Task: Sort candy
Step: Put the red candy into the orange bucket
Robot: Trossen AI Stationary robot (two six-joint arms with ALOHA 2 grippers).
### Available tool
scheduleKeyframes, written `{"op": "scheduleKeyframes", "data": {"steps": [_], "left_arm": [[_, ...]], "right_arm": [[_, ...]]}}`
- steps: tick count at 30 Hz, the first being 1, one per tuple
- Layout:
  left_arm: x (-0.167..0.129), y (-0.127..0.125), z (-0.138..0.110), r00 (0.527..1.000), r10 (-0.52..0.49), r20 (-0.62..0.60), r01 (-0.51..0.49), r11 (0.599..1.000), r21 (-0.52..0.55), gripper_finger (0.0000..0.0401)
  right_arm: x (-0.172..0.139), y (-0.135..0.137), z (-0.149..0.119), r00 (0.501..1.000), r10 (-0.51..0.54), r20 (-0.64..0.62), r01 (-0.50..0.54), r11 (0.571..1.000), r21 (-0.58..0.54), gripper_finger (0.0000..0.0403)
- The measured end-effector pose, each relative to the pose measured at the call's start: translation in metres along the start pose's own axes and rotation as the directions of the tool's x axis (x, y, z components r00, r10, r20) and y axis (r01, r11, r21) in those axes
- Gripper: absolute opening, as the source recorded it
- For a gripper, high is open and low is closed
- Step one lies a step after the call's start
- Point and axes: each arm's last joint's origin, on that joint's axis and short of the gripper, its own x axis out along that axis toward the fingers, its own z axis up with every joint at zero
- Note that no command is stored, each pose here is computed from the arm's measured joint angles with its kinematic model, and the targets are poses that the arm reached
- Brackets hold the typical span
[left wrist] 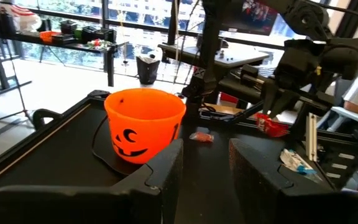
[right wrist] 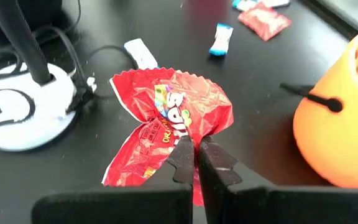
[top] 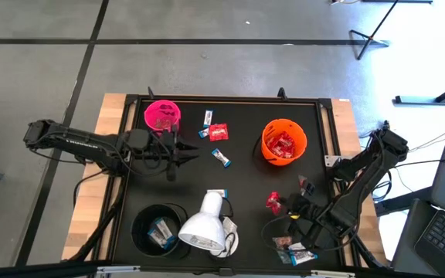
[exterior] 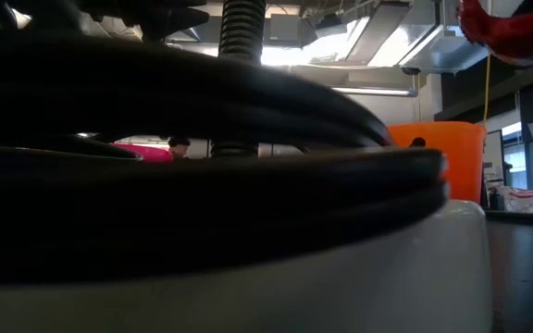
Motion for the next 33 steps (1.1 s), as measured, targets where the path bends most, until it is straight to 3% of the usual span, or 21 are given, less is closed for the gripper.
{"op": "scheduleKeyframes", "data": {"steps": [6,14,23,33], "left_arm": [[0.000,0.000,0.000,1.000,0.009,0.002,-0.009,1.000,0.000,0.0122],[0.000,0.000,0.000,1.000,0.010,0.002,-0.010,1.000,0.000,0.0122],[0.000,0.000,0.000,1.000,0.009,0.002,-0.009,1.000,0.000,0.0122],[0.000,0.000,-0.001,1.000,0.011,-0.009,-0.011,1.000,0.003,0.0122]], "right_arm": [[0.000,-0.001,0.003,0.994,-0.033,0.105,0.032,0.999,0.002,0.0005],[0.003,-0.004,0.012,0.949,-0.111,0.296,0.101,0.994,0.047,0.0005],[0.019,-0.011,0.025,0.950,-0.172,0.262,0.154,0.984,0.089,0.0005],[0.021,-0.009,0.027,0.953,-0.161,0.255,0.143,0.986,0.090,0.0005]]}}
